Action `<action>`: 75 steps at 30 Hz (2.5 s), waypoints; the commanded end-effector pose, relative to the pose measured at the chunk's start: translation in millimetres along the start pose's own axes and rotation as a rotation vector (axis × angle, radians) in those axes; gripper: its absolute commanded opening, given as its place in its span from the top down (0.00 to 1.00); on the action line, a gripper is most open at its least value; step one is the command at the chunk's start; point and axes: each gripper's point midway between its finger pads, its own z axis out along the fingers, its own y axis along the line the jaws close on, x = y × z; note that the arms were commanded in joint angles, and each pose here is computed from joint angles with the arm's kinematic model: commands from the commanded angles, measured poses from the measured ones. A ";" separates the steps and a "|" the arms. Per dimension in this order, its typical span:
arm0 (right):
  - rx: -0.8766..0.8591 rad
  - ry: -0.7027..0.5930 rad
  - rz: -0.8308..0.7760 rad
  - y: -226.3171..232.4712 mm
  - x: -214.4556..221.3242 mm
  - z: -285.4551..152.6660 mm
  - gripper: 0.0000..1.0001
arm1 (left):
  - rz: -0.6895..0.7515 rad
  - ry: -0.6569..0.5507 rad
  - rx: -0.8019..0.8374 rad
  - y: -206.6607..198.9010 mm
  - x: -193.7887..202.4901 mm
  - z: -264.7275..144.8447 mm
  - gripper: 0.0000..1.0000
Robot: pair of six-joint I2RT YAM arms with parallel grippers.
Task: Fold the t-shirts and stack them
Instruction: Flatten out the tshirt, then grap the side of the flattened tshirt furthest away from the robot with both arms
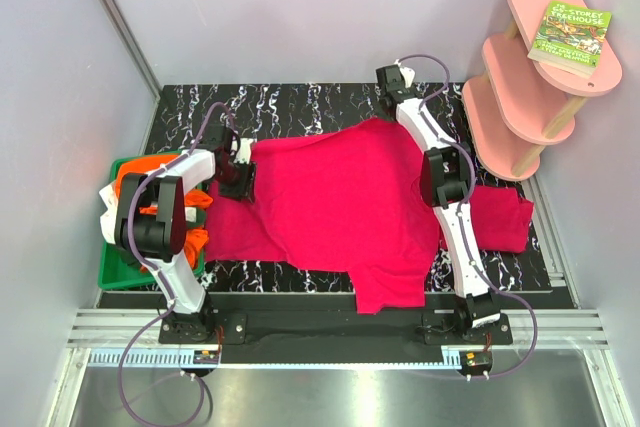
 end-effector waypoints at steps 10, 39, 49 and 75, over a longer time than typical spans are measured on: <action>-0.123 -0.153 0.087 25.7 -74.3 -28.5 0.45 | 0.024 0.012 -0.006 0.6 1.7 0.3 0.51; -0.012 -0.149 0.228 -63.5 -102.0 0.4 0.52 | 0.020 -0.010 0.009 -1.9 -14.0 -2.3 0.51; -0.049 -0.128 0.237 -56.6 -94.1 8.3 0.51 | 0.010 -0.002 0.019 -3.9 -14.4 0.5 0.51; -0.160 -0.034 0.273 -35.3 -58.7 38.1 0.57 | 0.023 0.020 0.032 -4.4 -6.0 4.8 0.51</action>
